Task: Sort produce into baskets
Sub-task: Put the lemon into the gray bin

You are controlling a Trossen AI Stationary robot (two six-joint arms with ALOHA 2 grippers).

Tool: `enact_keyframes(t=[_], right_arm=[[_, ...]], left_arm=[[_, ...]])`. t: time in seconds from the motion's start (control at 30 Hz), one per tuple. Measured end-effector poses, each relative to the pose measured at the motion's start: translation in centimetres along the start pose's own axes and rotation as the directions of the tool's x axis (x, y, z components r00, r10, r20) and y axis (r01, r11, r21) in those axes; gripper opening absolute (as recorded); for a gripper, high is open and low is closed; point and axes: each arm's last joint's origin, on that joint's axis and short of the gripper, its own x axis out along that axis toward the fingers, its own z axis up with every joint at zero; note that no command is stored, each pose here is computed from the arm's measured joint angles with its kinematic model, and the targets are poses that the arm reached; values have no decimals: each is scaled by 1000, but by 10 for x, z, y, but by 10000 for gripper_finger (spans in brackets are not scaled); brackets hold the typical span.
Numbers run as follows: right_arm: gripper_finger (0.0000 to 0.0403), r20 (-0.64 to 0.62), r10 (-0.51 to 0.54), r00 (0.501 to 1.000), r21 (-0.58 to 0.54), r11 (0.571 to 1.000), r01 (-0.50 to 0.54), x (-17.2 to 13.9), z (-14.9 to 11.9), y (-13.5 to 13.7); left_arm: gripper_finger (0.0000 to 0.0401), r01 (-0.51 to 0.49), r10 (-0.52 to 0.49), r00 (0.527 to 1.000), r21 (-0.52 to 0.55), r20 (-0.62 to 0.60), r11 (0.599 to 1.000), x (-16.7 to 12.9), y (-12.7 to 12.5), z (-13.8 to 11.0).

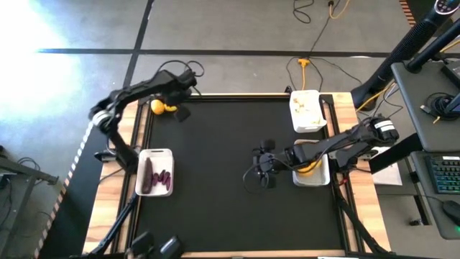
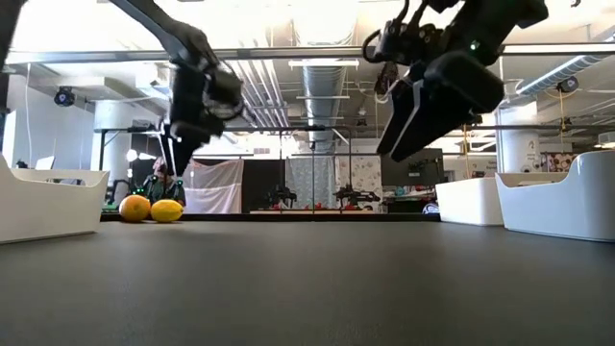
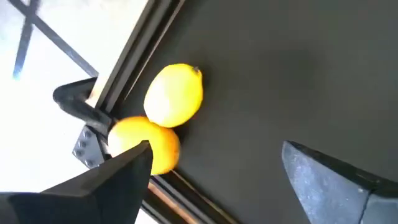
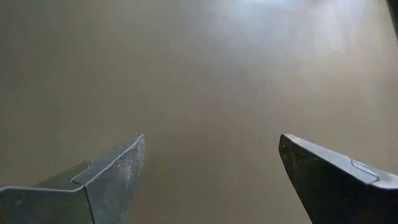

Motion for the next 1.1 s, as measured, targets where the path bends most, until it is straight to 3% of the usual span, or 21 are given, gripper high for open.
enact_keyframes(t=[0.2, 0.37, 0.5, 0.7, 0.9, 1.1], right_arm=[[364, -62, -13, 998, 24, 1000, 14, 1, -6, -6], [364, -91, -16, 996, 35, 999, 19, 2, -9, -9], [364, -114, -23, 993, 54, 998, 29, 3, -11, -13], [364, -128, -35, 991, 71, 997, 44, 5, -12, -20], [364, -131, -41, 990, 76, 996, 51, 6, -13, -23], [364, -132, -43, 990, 79, 995, 54, 6, -13, -24]], left_arm=[[343, 20, -2, 992, 140, -129, 990, 43, 21, 29], [343, 31, -4, 982, 138, -191, 990, 61, 52, 53], [343, 87, -36, 951, 155, -307, 984, 75, 65, 56], [343, 185, -102, 934, 217, -343, 958, 92, 58, 52], [342, 251, -126, 896, 253, -425, 934, 110, 44, 32], [317, 287, -166, 899, 257, -405, 923, 124, 28, 28]])
